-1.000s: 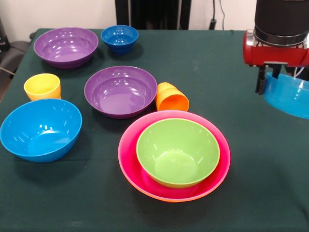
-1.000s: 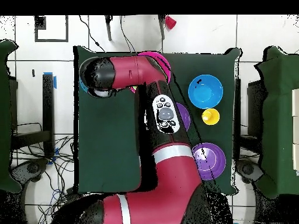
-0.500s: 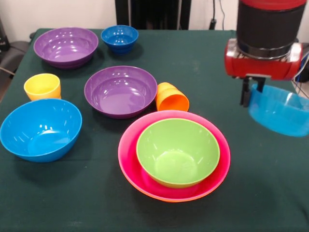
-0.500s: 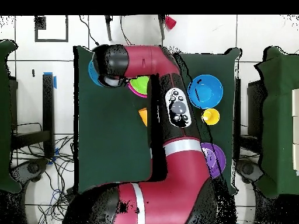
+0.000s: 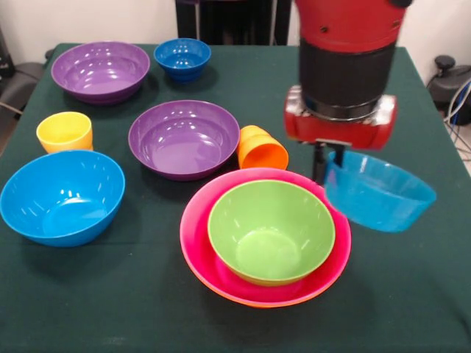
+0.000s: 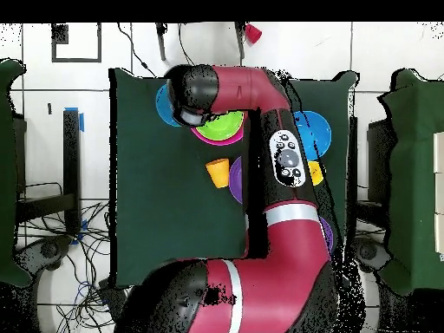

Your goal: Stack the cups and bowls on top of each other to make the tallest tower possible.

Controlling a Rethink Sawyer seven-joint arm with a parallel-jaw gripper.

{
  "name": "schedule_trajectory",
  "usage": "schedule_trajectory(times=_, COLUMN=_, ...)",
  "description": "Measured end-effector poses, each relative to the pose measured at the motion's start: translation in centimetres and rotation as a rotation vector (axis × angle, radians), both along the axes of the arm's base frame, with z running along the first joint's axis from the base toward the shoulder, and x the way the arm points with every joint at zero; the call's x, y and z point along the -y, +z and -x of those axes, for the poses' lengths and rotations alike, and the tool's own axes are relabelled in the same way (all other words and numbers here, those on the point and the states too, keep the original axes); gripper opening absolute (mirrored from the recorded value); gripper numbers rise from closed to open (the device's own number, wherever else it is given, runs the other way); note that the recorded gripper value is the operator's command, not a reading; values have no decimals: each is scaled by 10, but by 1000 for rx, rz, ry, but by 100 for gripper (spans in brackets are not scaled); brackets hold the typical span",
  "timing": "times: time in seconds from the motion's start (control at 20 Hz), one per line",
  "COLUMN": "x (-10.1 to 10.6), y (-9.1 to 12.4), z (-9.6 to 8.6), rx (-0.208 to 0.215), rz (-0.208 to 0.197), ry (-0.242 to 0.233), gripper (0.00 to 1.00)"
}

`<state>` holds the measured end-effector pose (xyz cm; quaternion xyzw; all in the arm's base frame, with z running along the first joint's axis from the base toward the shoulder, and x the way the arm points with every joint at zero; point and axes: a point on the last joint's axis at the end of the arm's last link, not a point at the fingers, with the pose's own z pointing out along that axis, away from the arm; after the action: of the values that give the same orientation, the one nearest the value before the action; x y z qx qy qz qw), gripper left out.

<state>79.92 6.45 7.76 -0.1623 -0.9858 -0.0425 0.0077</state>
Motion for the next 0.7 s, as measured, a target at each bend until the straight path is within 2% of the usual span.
schedule_trajectory(times=0.35, x=32, y=-23, z=7, rx=-23, rz=12, ry=32, gripper=0)
schedule_trajectory(times=0.55, x=39, y=-33, z=10, rx=-32, rz=6, ry=52, gripper=0)
schedule_trajectory(times=0.7, x=41, y=-34, z=5, rx=-22, rz=5, ry=63, gripper=0)
